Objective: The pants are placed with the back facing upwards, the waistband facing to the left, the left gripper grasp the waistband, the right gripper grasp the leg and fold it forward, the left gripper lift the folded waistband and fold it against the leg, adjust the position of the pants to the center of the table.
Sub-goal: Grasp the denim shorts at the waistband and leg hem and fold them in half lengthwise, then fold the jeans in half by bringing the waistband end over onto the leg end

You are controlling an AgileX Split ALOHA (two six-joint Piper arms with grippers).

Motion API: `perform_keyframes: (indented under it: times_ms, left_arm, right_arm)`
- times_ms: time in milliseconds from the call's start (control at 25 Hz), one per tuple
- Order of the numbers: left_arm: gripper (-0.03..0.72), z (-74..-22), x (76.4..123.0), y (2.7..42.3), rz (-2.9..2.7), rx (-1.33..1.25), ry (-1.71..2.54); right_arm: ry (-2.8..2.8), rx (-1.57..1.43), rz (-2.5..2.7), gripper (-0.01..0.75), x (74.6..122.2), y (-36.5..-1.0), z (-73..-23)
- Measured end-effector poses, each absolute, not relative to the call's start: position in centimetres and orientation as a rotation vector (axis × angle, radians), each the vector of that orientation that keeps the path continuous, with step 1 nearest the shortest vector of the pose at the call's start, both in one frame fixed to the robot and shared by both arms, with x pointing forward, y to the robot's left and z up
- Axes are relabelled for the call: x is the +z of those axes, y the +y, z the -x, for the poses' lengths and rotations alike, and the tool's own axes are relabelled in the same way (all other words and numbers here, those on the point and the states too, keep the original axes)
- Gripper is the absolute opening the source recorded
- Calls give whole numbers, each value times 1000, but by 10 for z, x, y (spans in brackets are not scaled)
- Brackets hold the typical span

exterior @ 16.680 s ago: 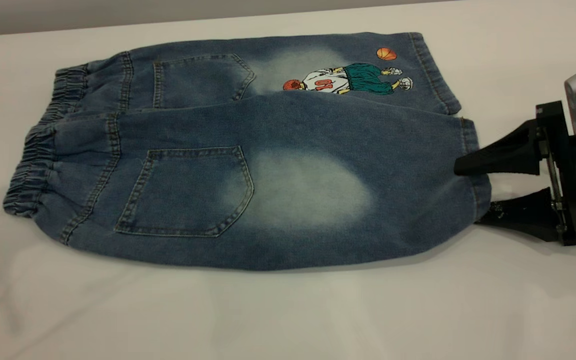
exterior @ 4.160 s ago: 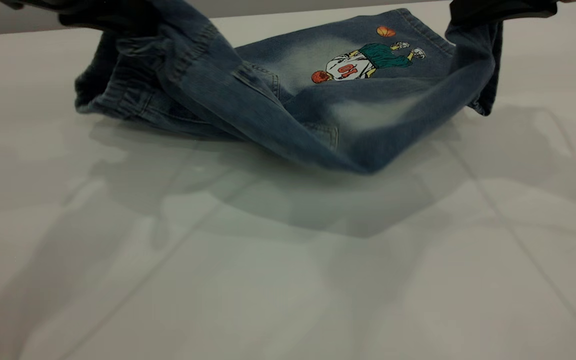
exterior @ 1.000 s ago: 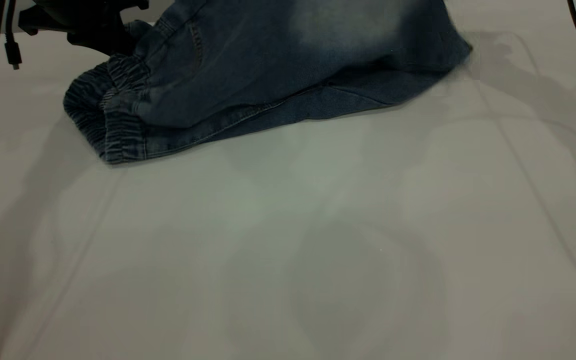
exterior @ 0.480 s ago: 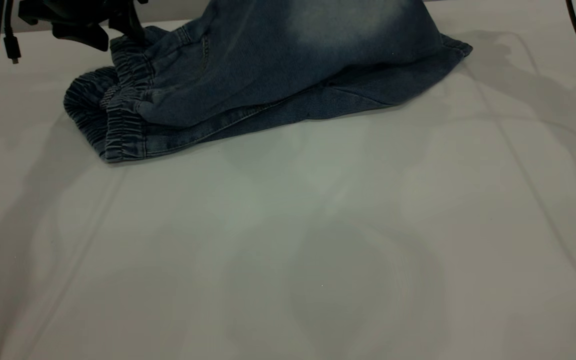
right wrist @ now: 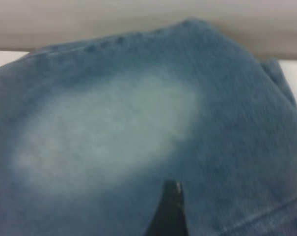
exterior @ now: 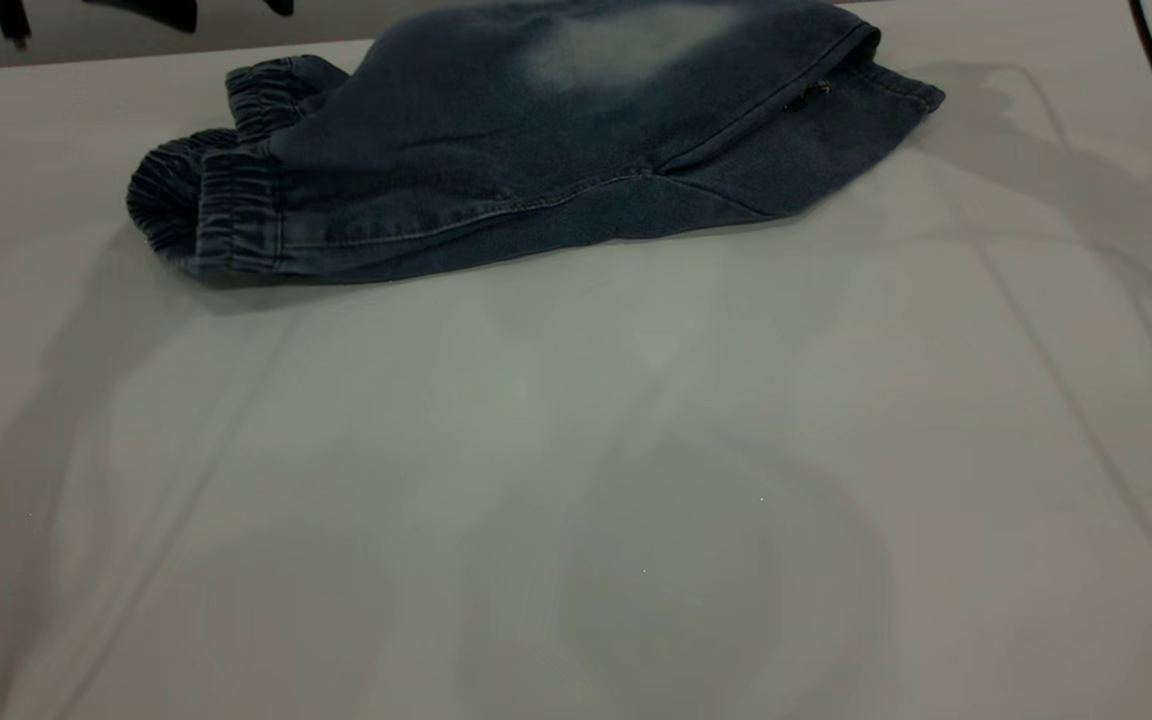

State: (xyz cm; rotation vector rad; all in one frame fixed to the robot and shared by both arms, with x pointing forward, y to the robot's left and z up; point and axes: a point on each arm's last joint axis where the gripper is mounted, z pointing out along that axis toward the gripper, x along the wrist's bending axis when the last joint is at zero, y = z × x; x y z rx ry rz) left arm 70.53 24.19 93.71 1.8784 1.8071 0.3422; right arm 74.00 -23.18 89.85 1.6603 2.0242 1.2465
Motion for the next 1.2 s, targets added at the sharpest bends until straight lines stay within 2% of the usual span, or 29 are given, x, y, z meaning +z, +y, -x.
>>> perform_keyframes:
  times_ms: [240,360,640,880,1040,1200]
  left_arm:
    - [580,-697,976,239,-1953,241,1803]
    - [580,-689,976,240,-2043,179,1826]
    - [580,-676,970,246,-2175,86,1924]
    - [580,-675,961,262,-2168,175,2033]
    - [580,-673,947,286,-2124,208,2115]
    - [580,-680,942,289,-2027,217,2098]
  right_arm:
    - [2093,1349,-1560,569,946,-224,-730]
    - [2149,1350,-1542,569,961,-222,-723]
    - [2327,1208,-1602,569,954,-211,-709]
    - [2397,1156,-1534,569,951,-192,-704]
    - [2389,1145,-1603,569,943,-192,-705]
    - [2406,1086,-1627,569,934,-195,-705]
